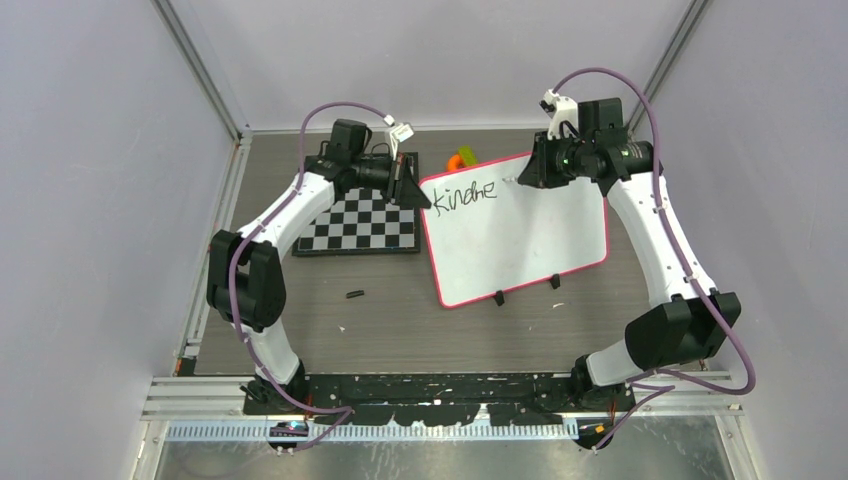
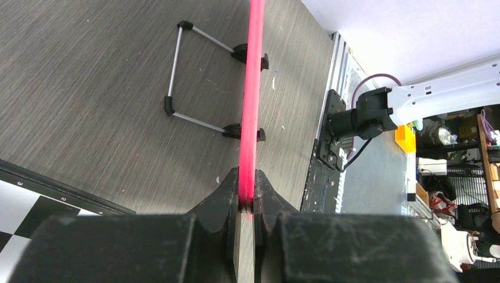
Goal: Write a sentence on the whiteboard
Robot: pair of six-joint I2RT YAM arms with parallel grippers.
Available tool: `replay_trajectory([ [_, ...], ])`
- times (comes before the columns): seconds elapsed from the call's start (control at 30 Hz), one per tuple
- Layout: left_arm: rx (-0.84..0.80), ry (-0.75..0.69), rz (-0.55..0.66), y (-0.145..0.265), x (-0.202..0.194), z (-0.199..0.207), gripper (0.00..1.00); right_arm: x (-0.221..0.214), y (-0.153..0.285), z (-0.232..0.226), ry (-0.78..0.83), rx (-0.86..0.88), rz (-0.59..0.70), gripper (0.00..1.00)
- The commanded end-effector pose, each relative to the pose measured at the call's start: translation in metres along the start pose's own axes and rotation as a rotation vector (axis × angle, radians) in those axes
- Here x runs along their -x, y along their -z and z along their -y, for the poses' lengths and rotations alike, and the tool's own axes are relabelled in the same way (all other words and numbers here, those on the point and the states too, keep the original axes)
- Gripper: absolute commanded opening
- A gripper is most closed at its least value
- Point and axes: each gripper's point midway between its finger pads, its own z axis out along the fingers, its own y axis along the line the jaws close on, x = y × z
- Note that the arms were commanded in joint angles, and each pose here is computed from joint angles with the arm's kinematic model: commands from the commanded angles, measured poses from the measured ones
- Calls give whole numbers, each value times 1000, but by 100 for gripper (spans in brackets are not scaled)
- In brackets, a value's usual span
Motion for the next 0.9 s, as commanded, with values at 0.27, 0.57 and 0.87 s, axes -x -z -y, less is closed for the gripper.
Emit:
replay_trajectory([
  [0.27, -34, -37, 5, 1, 6, 12, 0, 13, -9, -15, 17, 29, 46, 0],
  [0.57, -32, -37, 3, 0, 5, 11, 0, -9, -11, -5, 22, -15, 4, 0],
  [0.87, -29, -39, 4, 0, 5, 11, 0, -8, 0, 14, -9, -62, 19, 0],
])
